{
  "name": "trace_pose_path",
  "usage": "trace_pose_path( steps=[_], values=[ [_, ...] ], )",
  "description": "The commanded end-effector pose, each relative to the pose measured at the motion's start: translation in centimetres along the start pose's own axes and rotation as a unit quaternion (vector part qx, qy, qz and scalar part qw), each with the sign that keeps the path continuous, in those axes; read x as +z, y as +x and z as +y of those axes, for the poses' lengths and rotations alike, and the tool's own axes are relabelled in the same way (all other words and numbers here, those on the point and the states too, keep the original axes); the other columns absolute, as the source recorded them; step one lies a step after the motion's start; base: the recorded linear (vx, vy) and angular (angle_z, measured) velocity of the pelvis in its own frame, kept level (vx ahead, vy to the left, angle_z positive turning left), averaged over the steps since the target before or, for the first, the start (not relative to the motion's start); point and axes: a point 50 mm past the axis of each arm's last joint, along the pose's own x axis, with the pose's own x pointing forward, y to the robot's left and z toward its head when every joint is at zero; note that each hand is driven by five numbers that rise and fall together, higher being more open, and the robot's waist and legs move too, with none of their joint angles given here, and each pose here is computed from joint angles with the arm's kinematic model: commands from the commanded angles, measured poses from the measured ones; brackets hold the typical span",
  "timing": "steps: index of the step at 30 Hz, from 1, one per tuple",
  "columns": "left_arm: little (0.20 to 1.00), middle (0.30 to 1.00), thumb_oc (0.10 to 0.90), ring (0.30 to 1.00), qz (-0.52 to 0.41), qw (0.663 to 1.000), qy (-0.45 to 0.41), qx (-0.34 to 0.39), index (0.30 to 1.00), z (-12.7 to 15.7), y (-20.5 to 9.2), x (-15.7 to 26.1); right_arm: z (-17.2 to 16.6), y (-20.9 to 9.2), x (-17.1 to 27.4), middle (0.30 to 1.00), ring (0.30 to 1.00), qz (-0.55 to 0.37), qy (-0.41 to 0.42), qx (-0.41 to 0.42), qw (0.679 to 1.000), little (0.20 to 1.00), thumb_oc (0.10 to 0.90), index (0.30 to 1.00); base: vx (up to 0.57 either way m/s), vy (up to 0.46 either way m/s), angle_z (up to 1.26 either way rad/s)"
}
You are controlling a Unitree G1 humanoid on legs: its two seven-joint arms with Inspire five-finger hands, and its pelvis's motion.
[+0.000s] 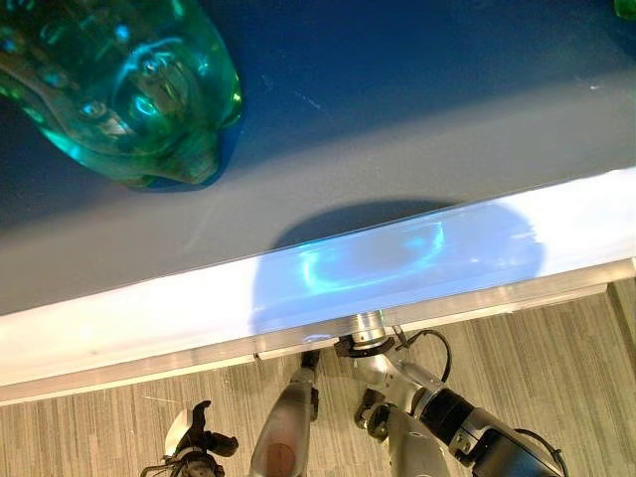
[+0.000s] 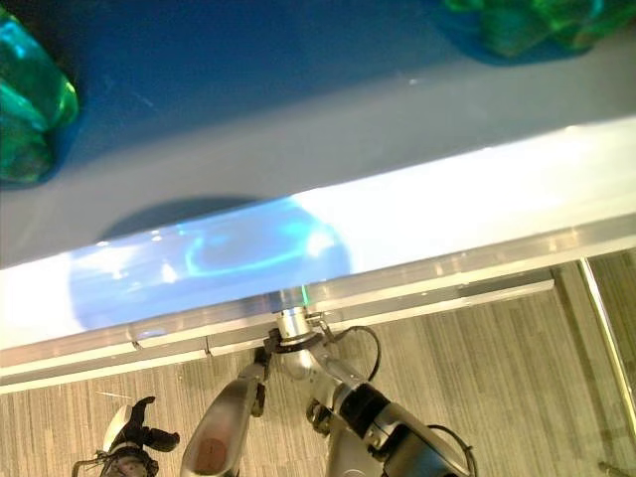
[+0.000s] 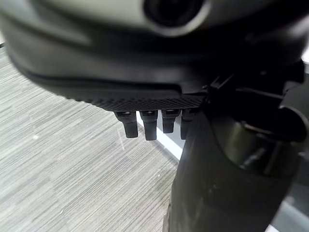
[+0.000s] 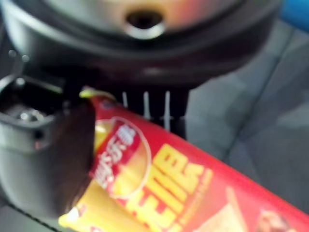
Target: Put the goods on the table back onto the shelves and tidy them up.
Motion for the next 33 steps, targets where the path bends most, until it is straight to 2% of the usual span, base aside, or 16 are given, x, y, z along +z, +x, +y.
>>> trace_pose_path(
  steps=[1, 2, 16, 33],
  values=[
    [0.9, 0.9, 0.8, 0.9, 0.03, 0.996, 0.042, 0.066, 0.9, 3.5, 0.2, -3.0, 0.9, 2.2, 7.0, 0.596, 0.596, -0.139, 0.133, -0.047, 0.98, 0.596, 0.598, 0.596, 0.0, 0.0, 0.0],
    [0.9, 0.9, 0.8, 0.9, 0.03, 0.996, 0.042, 0.066, 0.9, 3.5, 0.2, -3.0, 0.9, 2.2, 7.0, 0.9, 0.9, -0.139, 0.133, -0.047, 0.98, 0.9, 0.8, 0.9, 0.0, 0.0, 0.0],
    [0.9, 0.9, 0.8, 0.9, 0.006, 0.995, 0.056, 0.086, 0.9, 4.0, 0.7, -1.6, 0.3, 2.2, 7.2, 0.9, 0.9, -0.137, 0.155, -0.068, 0.976, 0.9, 0.8, 0.9, 0.0, -0.002, 0.0],
    [0.9, 0.9, 0.8, 0.9, 0.036, 0.995, 0.081, 0.055, 0.9, 2.7, -0.7, -4.3, -1.1, 1.3, 6.6, 0.9, 0.9, -0.118, 0.167, -0.091, 0.975, 0.9, 0.8, 0.9, 0.03, -0.023, -0.06]
  ],
)
